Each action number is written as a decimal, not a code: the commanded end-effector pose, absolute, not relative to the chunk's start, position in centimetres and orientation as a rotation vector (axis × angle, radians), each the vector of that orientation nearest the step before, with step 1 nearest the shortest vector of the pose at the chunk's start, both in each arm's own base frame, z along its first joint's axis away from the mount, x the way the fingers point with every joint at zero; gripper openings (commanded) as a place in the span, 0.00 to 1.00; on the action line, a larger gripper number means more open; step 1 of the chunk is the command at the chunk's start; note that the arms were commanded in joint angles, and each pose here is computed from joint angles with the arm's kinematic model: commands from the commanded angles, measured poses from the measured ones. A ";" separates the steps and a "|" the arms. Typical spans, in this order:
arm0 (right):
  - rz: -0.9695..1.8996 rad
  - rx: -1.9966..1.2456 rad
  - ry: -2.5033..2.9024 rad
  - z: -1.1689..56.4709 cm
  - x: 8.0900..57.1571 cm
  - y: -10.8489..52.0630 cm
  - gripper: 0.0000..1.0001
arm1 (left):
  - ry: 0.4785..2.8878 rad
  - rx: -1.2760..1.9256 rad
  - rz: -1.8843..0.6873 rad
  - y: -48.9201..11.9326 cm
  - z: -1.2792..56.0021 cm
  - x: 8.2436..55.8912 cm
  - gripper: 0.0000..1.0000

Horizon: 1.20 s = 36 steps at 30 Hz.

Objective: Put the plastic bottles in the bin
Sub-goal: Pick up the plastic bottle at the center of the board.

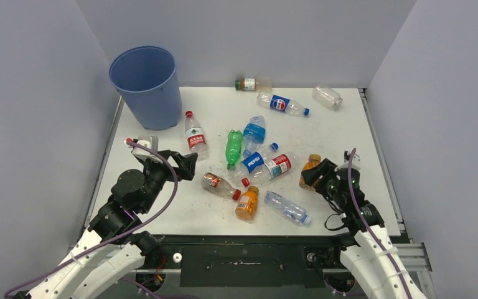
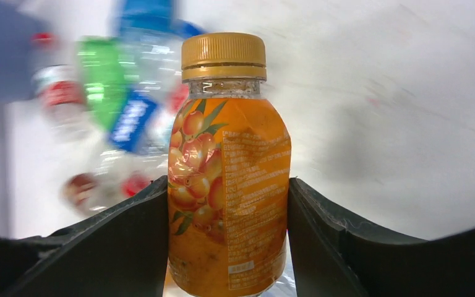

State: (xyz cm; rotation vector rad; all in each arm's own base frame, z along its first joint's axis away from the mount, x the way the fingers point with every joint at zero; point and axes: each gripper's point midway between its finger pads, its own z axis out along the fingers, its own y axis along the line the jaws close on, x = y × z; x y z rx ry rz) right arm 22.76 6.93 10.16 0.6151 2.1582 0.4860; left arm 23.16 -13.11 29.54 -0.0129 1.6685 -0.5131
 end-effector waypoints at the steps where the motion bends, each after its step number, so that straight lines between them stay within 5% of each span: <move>1: 0.835 0.155 1.777 24.0 24.1 13.2 0.41 | 1.570 -0.012 -0.601 -13.7 31.8 22.7 0.96; 7: 1.040 -0.262 1.518 30.8 21.0 20.1 0.39 | 1.483 0.085 -0.903 -17.6 36.2 20.3 0.96; 16: 1.014 -0.666 1.388 31.4 14.2 31.2 0.35 | 1.401 0.340 -1.215 -24.0 42.0 18.1 0.96; 36: 1.015 -0.459 1.193 35.0 14.6 31.9 0.28 | 1.393 0.413 -1.340 -24.8 41.1 15.8 0.96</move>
